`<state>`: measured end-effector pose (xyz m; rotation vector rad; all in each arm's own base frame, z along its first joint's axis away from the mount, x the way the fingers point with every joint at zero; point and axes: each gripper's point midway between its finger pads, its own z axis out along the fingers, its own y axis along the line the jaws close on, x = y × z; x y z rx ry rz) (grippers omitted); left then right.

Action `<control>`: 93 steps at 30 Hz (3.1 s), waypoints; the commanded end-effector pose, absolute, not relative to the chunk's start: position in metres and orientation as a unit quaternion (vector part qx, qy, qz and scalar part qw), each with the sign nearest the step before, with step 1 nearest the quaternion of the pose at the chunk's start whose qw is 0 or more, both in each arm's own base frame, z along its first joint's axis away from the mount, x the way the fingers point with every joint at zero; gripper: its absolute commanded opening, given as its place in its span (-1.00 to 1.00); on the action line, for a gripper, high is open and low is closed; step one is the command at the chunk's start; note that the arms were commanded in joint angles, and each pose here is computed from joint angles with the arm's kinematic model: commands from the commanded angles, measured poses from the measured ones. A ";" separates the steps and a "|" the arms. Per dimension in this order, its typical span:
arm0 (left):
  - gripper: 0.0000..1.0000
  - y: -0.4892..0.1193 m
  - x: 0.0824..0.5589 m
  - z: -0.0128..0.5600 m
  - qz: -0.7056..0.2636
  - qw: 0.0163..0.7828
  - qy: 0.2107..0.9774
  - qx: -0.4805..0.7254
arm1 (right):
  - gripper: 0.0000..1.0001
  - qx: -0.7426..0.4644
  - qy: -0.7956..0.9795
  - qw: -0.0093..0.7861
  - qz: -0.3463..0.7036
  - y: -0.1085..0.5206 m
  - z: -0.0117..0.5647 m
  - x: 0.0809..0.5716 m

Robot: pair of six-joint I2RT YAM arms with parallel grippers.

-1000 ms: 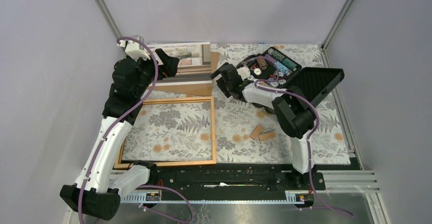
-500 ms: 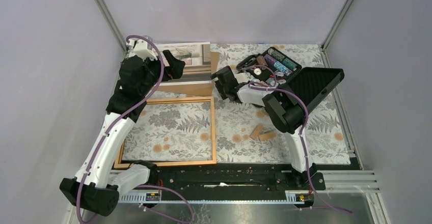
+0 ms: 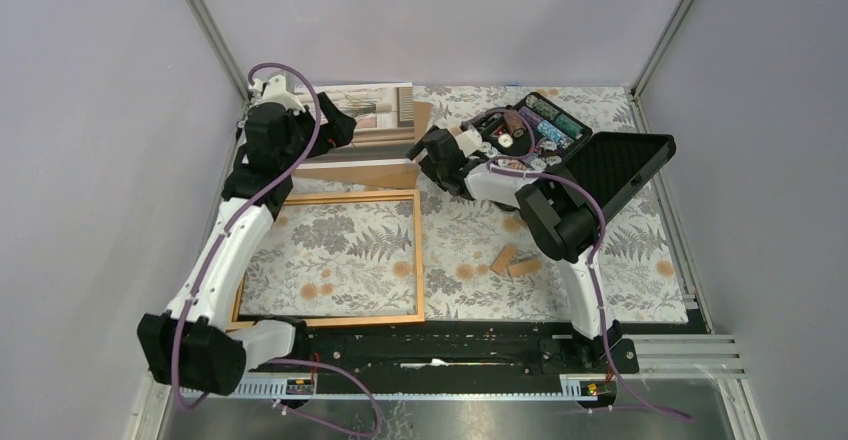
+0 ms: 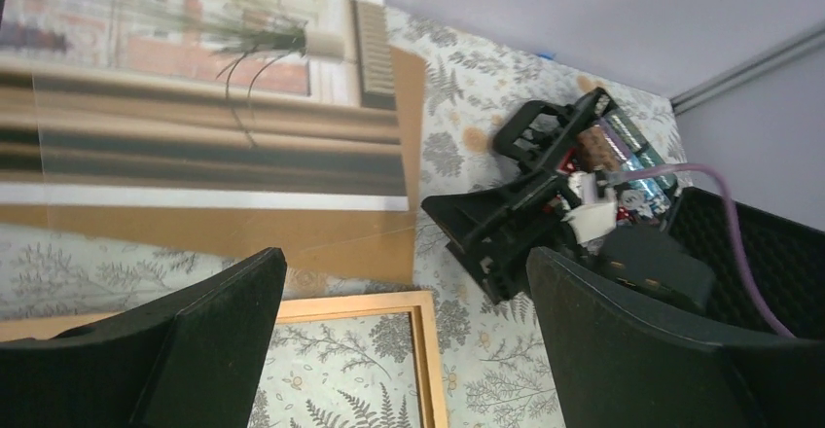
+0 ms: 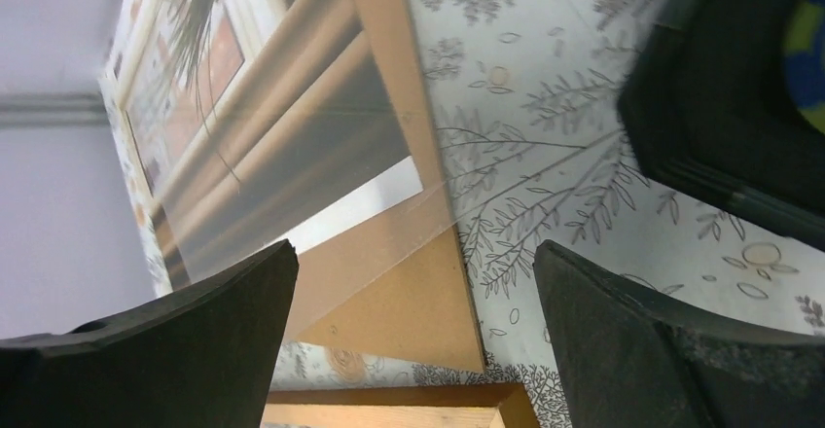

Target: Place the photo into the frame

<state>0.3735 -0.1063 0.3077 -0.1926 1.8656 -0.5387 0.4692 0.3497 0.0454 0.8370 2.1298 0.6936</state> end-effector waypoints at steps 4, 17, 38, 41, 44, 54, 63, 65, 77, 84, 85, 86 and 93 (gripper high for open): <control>0.98 -0.107 0.406 0.258 -0.274 0.501 0.810 -0.133 | 0.99 0.105 0.828 0.468 0.292 0.371 0.136 0.477; 0.97 -0.096 0.508 0.166 -0.401 0.311 0.810 -0.293 | 0.99 -0.040 0.880 0.440 0.174 0.349 0.117 0.533; 0.97 -0.057 0.527 0.032 -0.298 0.229 0.862 -0.339 | 0.99 -0.015 0.882 0.450 0.137 0.331 0.076 0.596; 0.97 -0.058 0.521 0.021 -0.299 0.212 0.862 -0.350 | 0.99 -0.016 0.882 0.450 0.139 0.334 0.072 0.599; 0.97 -0.057 0.512 0.010 -0.291 0.199 0.865 -0.358 | 0.99 -0.024 0.883 0.448 0.136 0.333 0.068 0.599; 0.97 -0.048 0.499 -0.001 -0.276 0.181 0.866 -0.375 | 0.99 -0.003 0.895 0.408 0.180 0.331 0.041 0.600; 0.98 -0.049 0.500 0.000 -0.280 0.180 0.865 -0.376 | 0.99 0.008 0.873 0.340 0.349 0.355 0.056 0.590; 0.97 -0.049 0.500 0.000 -0.281 0.180 0.865 -0.375 | 0.99 0.001 0.863 0.335 0.377 0.359 0.068 0.587; 0.97 -0.050 0.500 -0.001 -0.280 0.180 0.865 -0.375 | 0.85 -0.022 0.803 0.316 0.506 0.370 0.129 0.572; 0.97 -0.050 0.501 0.003 -0.284 0.184 0.864 -0.372 | 0.79 -0.022 0.784 0.305 0.541 0.372 0.149 0.555; 0.97 -0.050 0.502 0.004 -0.284 0.185 0.864 -0.372 | 0.77 -0.020 0.781 0.301 0.547 0.373 0.152 0.551; 0.97 -0.051 0.502 0.006 -0.285 0.186 0.864 -0.370 | 0.76 -0.019 0.778 0.297 0.554 0.373 0.155 0.546; 0.97 -0.053 0.503 0.007 -0.290 0.185 0.865 -0.366 | 0.74 -0.013 0.759 0.294 0.580 0.371 0.180 0.522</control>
